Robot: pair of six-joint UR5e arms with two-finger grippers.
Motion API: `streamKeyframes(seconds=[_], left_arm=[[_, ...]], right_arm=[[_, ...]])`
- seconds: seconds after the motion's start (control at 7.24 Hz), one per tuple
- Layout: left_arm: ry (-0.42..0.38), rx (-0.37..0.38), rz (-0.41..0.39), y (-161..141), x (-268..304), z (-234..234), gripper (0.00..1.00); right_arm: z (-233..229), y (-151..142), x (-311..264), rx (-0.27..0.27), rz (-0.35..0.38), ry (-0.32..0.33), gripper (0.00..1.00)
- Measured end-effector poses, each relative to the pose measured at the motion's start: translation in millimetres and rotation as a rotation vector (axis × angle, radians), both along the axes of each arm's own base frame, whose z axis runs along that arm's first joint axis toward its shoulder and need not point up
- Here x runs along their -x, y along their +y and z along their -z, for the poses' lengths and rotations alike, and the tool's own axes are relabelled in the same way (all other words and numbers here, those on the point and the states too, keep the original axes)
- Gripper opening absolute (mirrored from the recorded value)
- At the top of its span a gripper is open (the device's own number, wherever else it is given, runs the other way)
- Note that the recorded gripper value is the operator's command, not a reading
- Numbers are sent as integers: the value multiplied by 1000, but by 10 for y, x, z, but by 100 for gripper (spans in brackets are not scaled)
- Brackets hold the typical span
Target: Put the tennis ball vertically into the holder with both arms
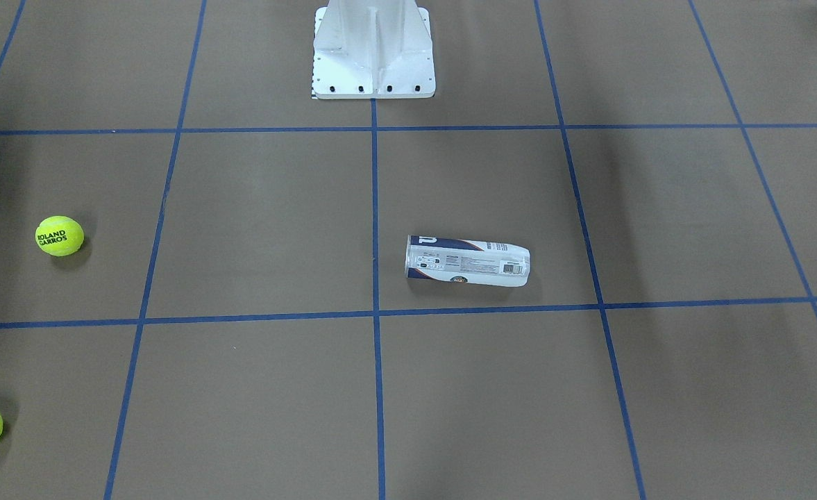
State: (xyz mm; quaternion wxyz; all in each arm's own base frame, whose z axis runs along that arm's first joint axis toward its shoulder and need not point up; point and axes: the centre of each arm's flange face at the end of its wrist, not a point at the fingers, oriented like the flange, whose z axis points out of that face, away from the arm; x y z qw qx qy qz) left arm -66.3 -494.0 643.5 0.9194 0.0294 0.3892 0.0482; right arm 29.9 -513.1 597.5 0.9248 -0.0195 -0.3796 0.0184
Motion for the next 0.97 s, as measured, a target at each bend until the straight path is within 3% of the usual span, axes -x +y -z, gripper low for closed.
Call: streamKeyframes(seconds=[0.55,0.97], left_arm=[[30,-17,-1,-2,-30,111,100],[35,-29,-5,-22,-46,157,100]], right_arm=[[9,-3,-24,-16,6,29,100],[32,-13,-5,-20,9,16,100]])
